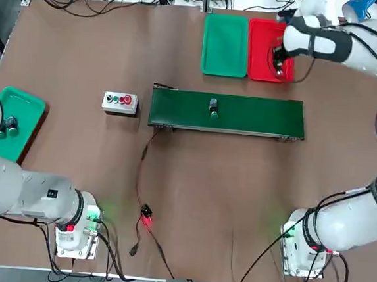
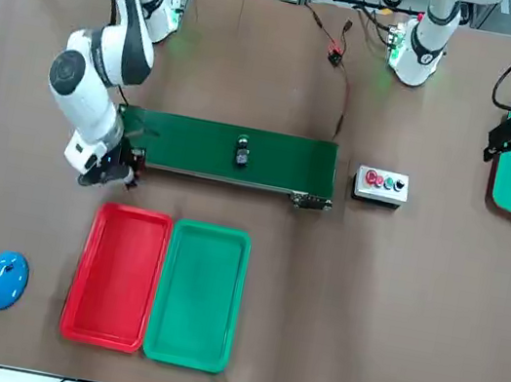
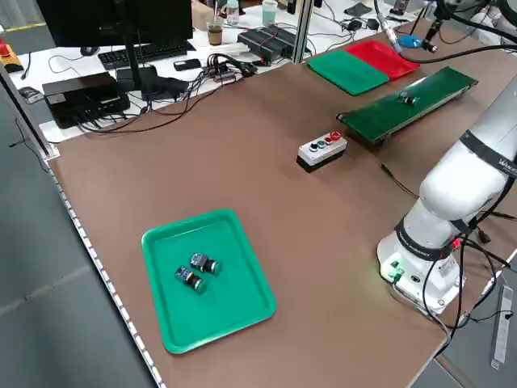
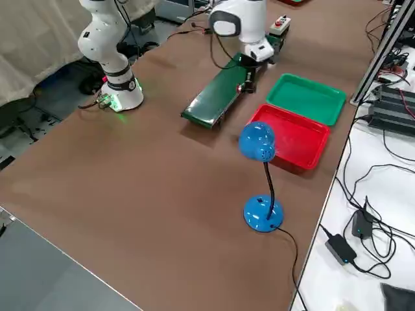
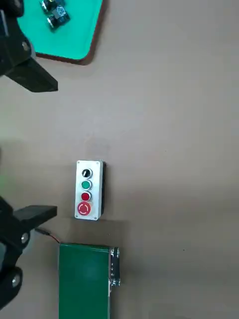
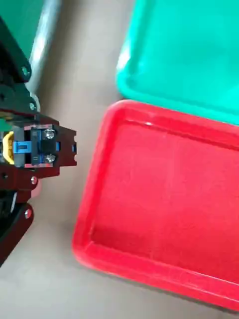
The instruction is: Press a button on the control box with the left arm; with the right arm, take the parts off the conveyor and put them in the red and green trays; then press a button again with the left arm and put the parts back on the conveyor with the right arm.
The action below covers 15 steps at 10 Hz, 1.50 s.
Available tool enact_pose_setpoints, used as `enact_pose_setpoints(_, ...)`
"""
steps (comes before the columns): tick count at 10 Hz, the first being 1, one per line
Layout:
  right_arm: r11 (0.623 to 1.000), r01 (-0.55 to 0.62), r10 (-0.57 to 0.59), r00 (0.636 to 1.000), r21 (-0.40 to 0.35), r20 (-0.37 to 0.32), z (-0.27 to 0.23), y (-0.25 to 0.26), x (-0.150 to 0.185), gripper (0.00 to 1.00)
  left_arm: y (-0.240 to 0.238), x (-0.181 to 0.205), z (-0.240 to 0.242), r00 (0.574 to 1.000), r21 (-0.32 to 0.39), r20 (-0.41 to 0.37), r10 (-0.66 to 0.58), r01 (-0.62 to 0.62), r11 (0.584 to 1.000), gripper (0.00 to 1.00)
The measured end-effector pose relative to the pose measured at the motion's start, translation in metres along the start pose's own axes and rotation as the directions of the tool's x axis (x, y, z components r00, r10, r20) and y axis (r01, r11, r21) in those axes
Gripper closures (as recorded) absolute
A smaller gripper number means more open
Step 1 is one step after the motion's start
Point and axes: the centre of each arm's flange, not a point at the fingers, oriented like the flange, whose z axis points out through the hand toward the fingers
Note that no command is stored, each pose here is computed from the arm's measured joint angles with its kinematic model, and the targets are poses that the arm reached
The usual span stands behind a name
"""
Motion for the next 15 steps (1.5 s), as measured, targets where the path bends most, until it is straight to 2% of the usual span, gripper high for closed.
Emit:
enact_pose_setpoints(2, 0.995, -0.102, 0.102, 0.995, -0.005, -0.009, 0.042, -0.001, 0.042, 0.67, 0.0, 0.0, 0.0, 1.0, 0.0, 0.001, 0.0, 0.0, 1.0, 0.0)
enact_pose_setpoints(5, 0.982, -0.187, 0.186, 0.98, -0.011, -0.067, 0.099, 0.026, 0.073, 0.67, 0.0, 0.0, 0.001, 1.0, 0.0, 0.002, 0.0, 0.0, 1.0, 0.0)
enact_pose_setpoints(8, 0.978, -0.209, 0.208, 0.976, -0.019, -0.064, 0.127, 0.044, 0.084, 0.67, 0.0, 0.0, 0.001, 1.0, 0.0, 0.002, 0.0, 0.0, 1.0, 0.0)
enact_pose_setpoints(10, 0.977, -0.212, 0.21, 0.973, -0.018, -0.091, 0.15, 0.048, 0.084, 0.67, 0.0, 0.0, 0.001, 1.0, 0.0, 0.002, 0.0, 0.0, 1.0, 0.0)
enact_pose_setpoints(13, 0.977, -0.212, 0.209, 0.973, -0.017, -0.101, 0.154, 0.048, 0.086, 0.66, 0.0, 0.0, 0.001, 1.0, 0.0, 0.002, 0.0, 0.0, 1.0, 0.0)
enact_pose_setpoints(15, 0.977, -0.212, 0.209, 0.972, -0.015, -0.107, 0.151, 0.048, 0.091, 0.37, 0.0, 0.0, 0.001, 1.0, 0.0, 0.002, 0.0, 0.0, 1.0, 0.0)
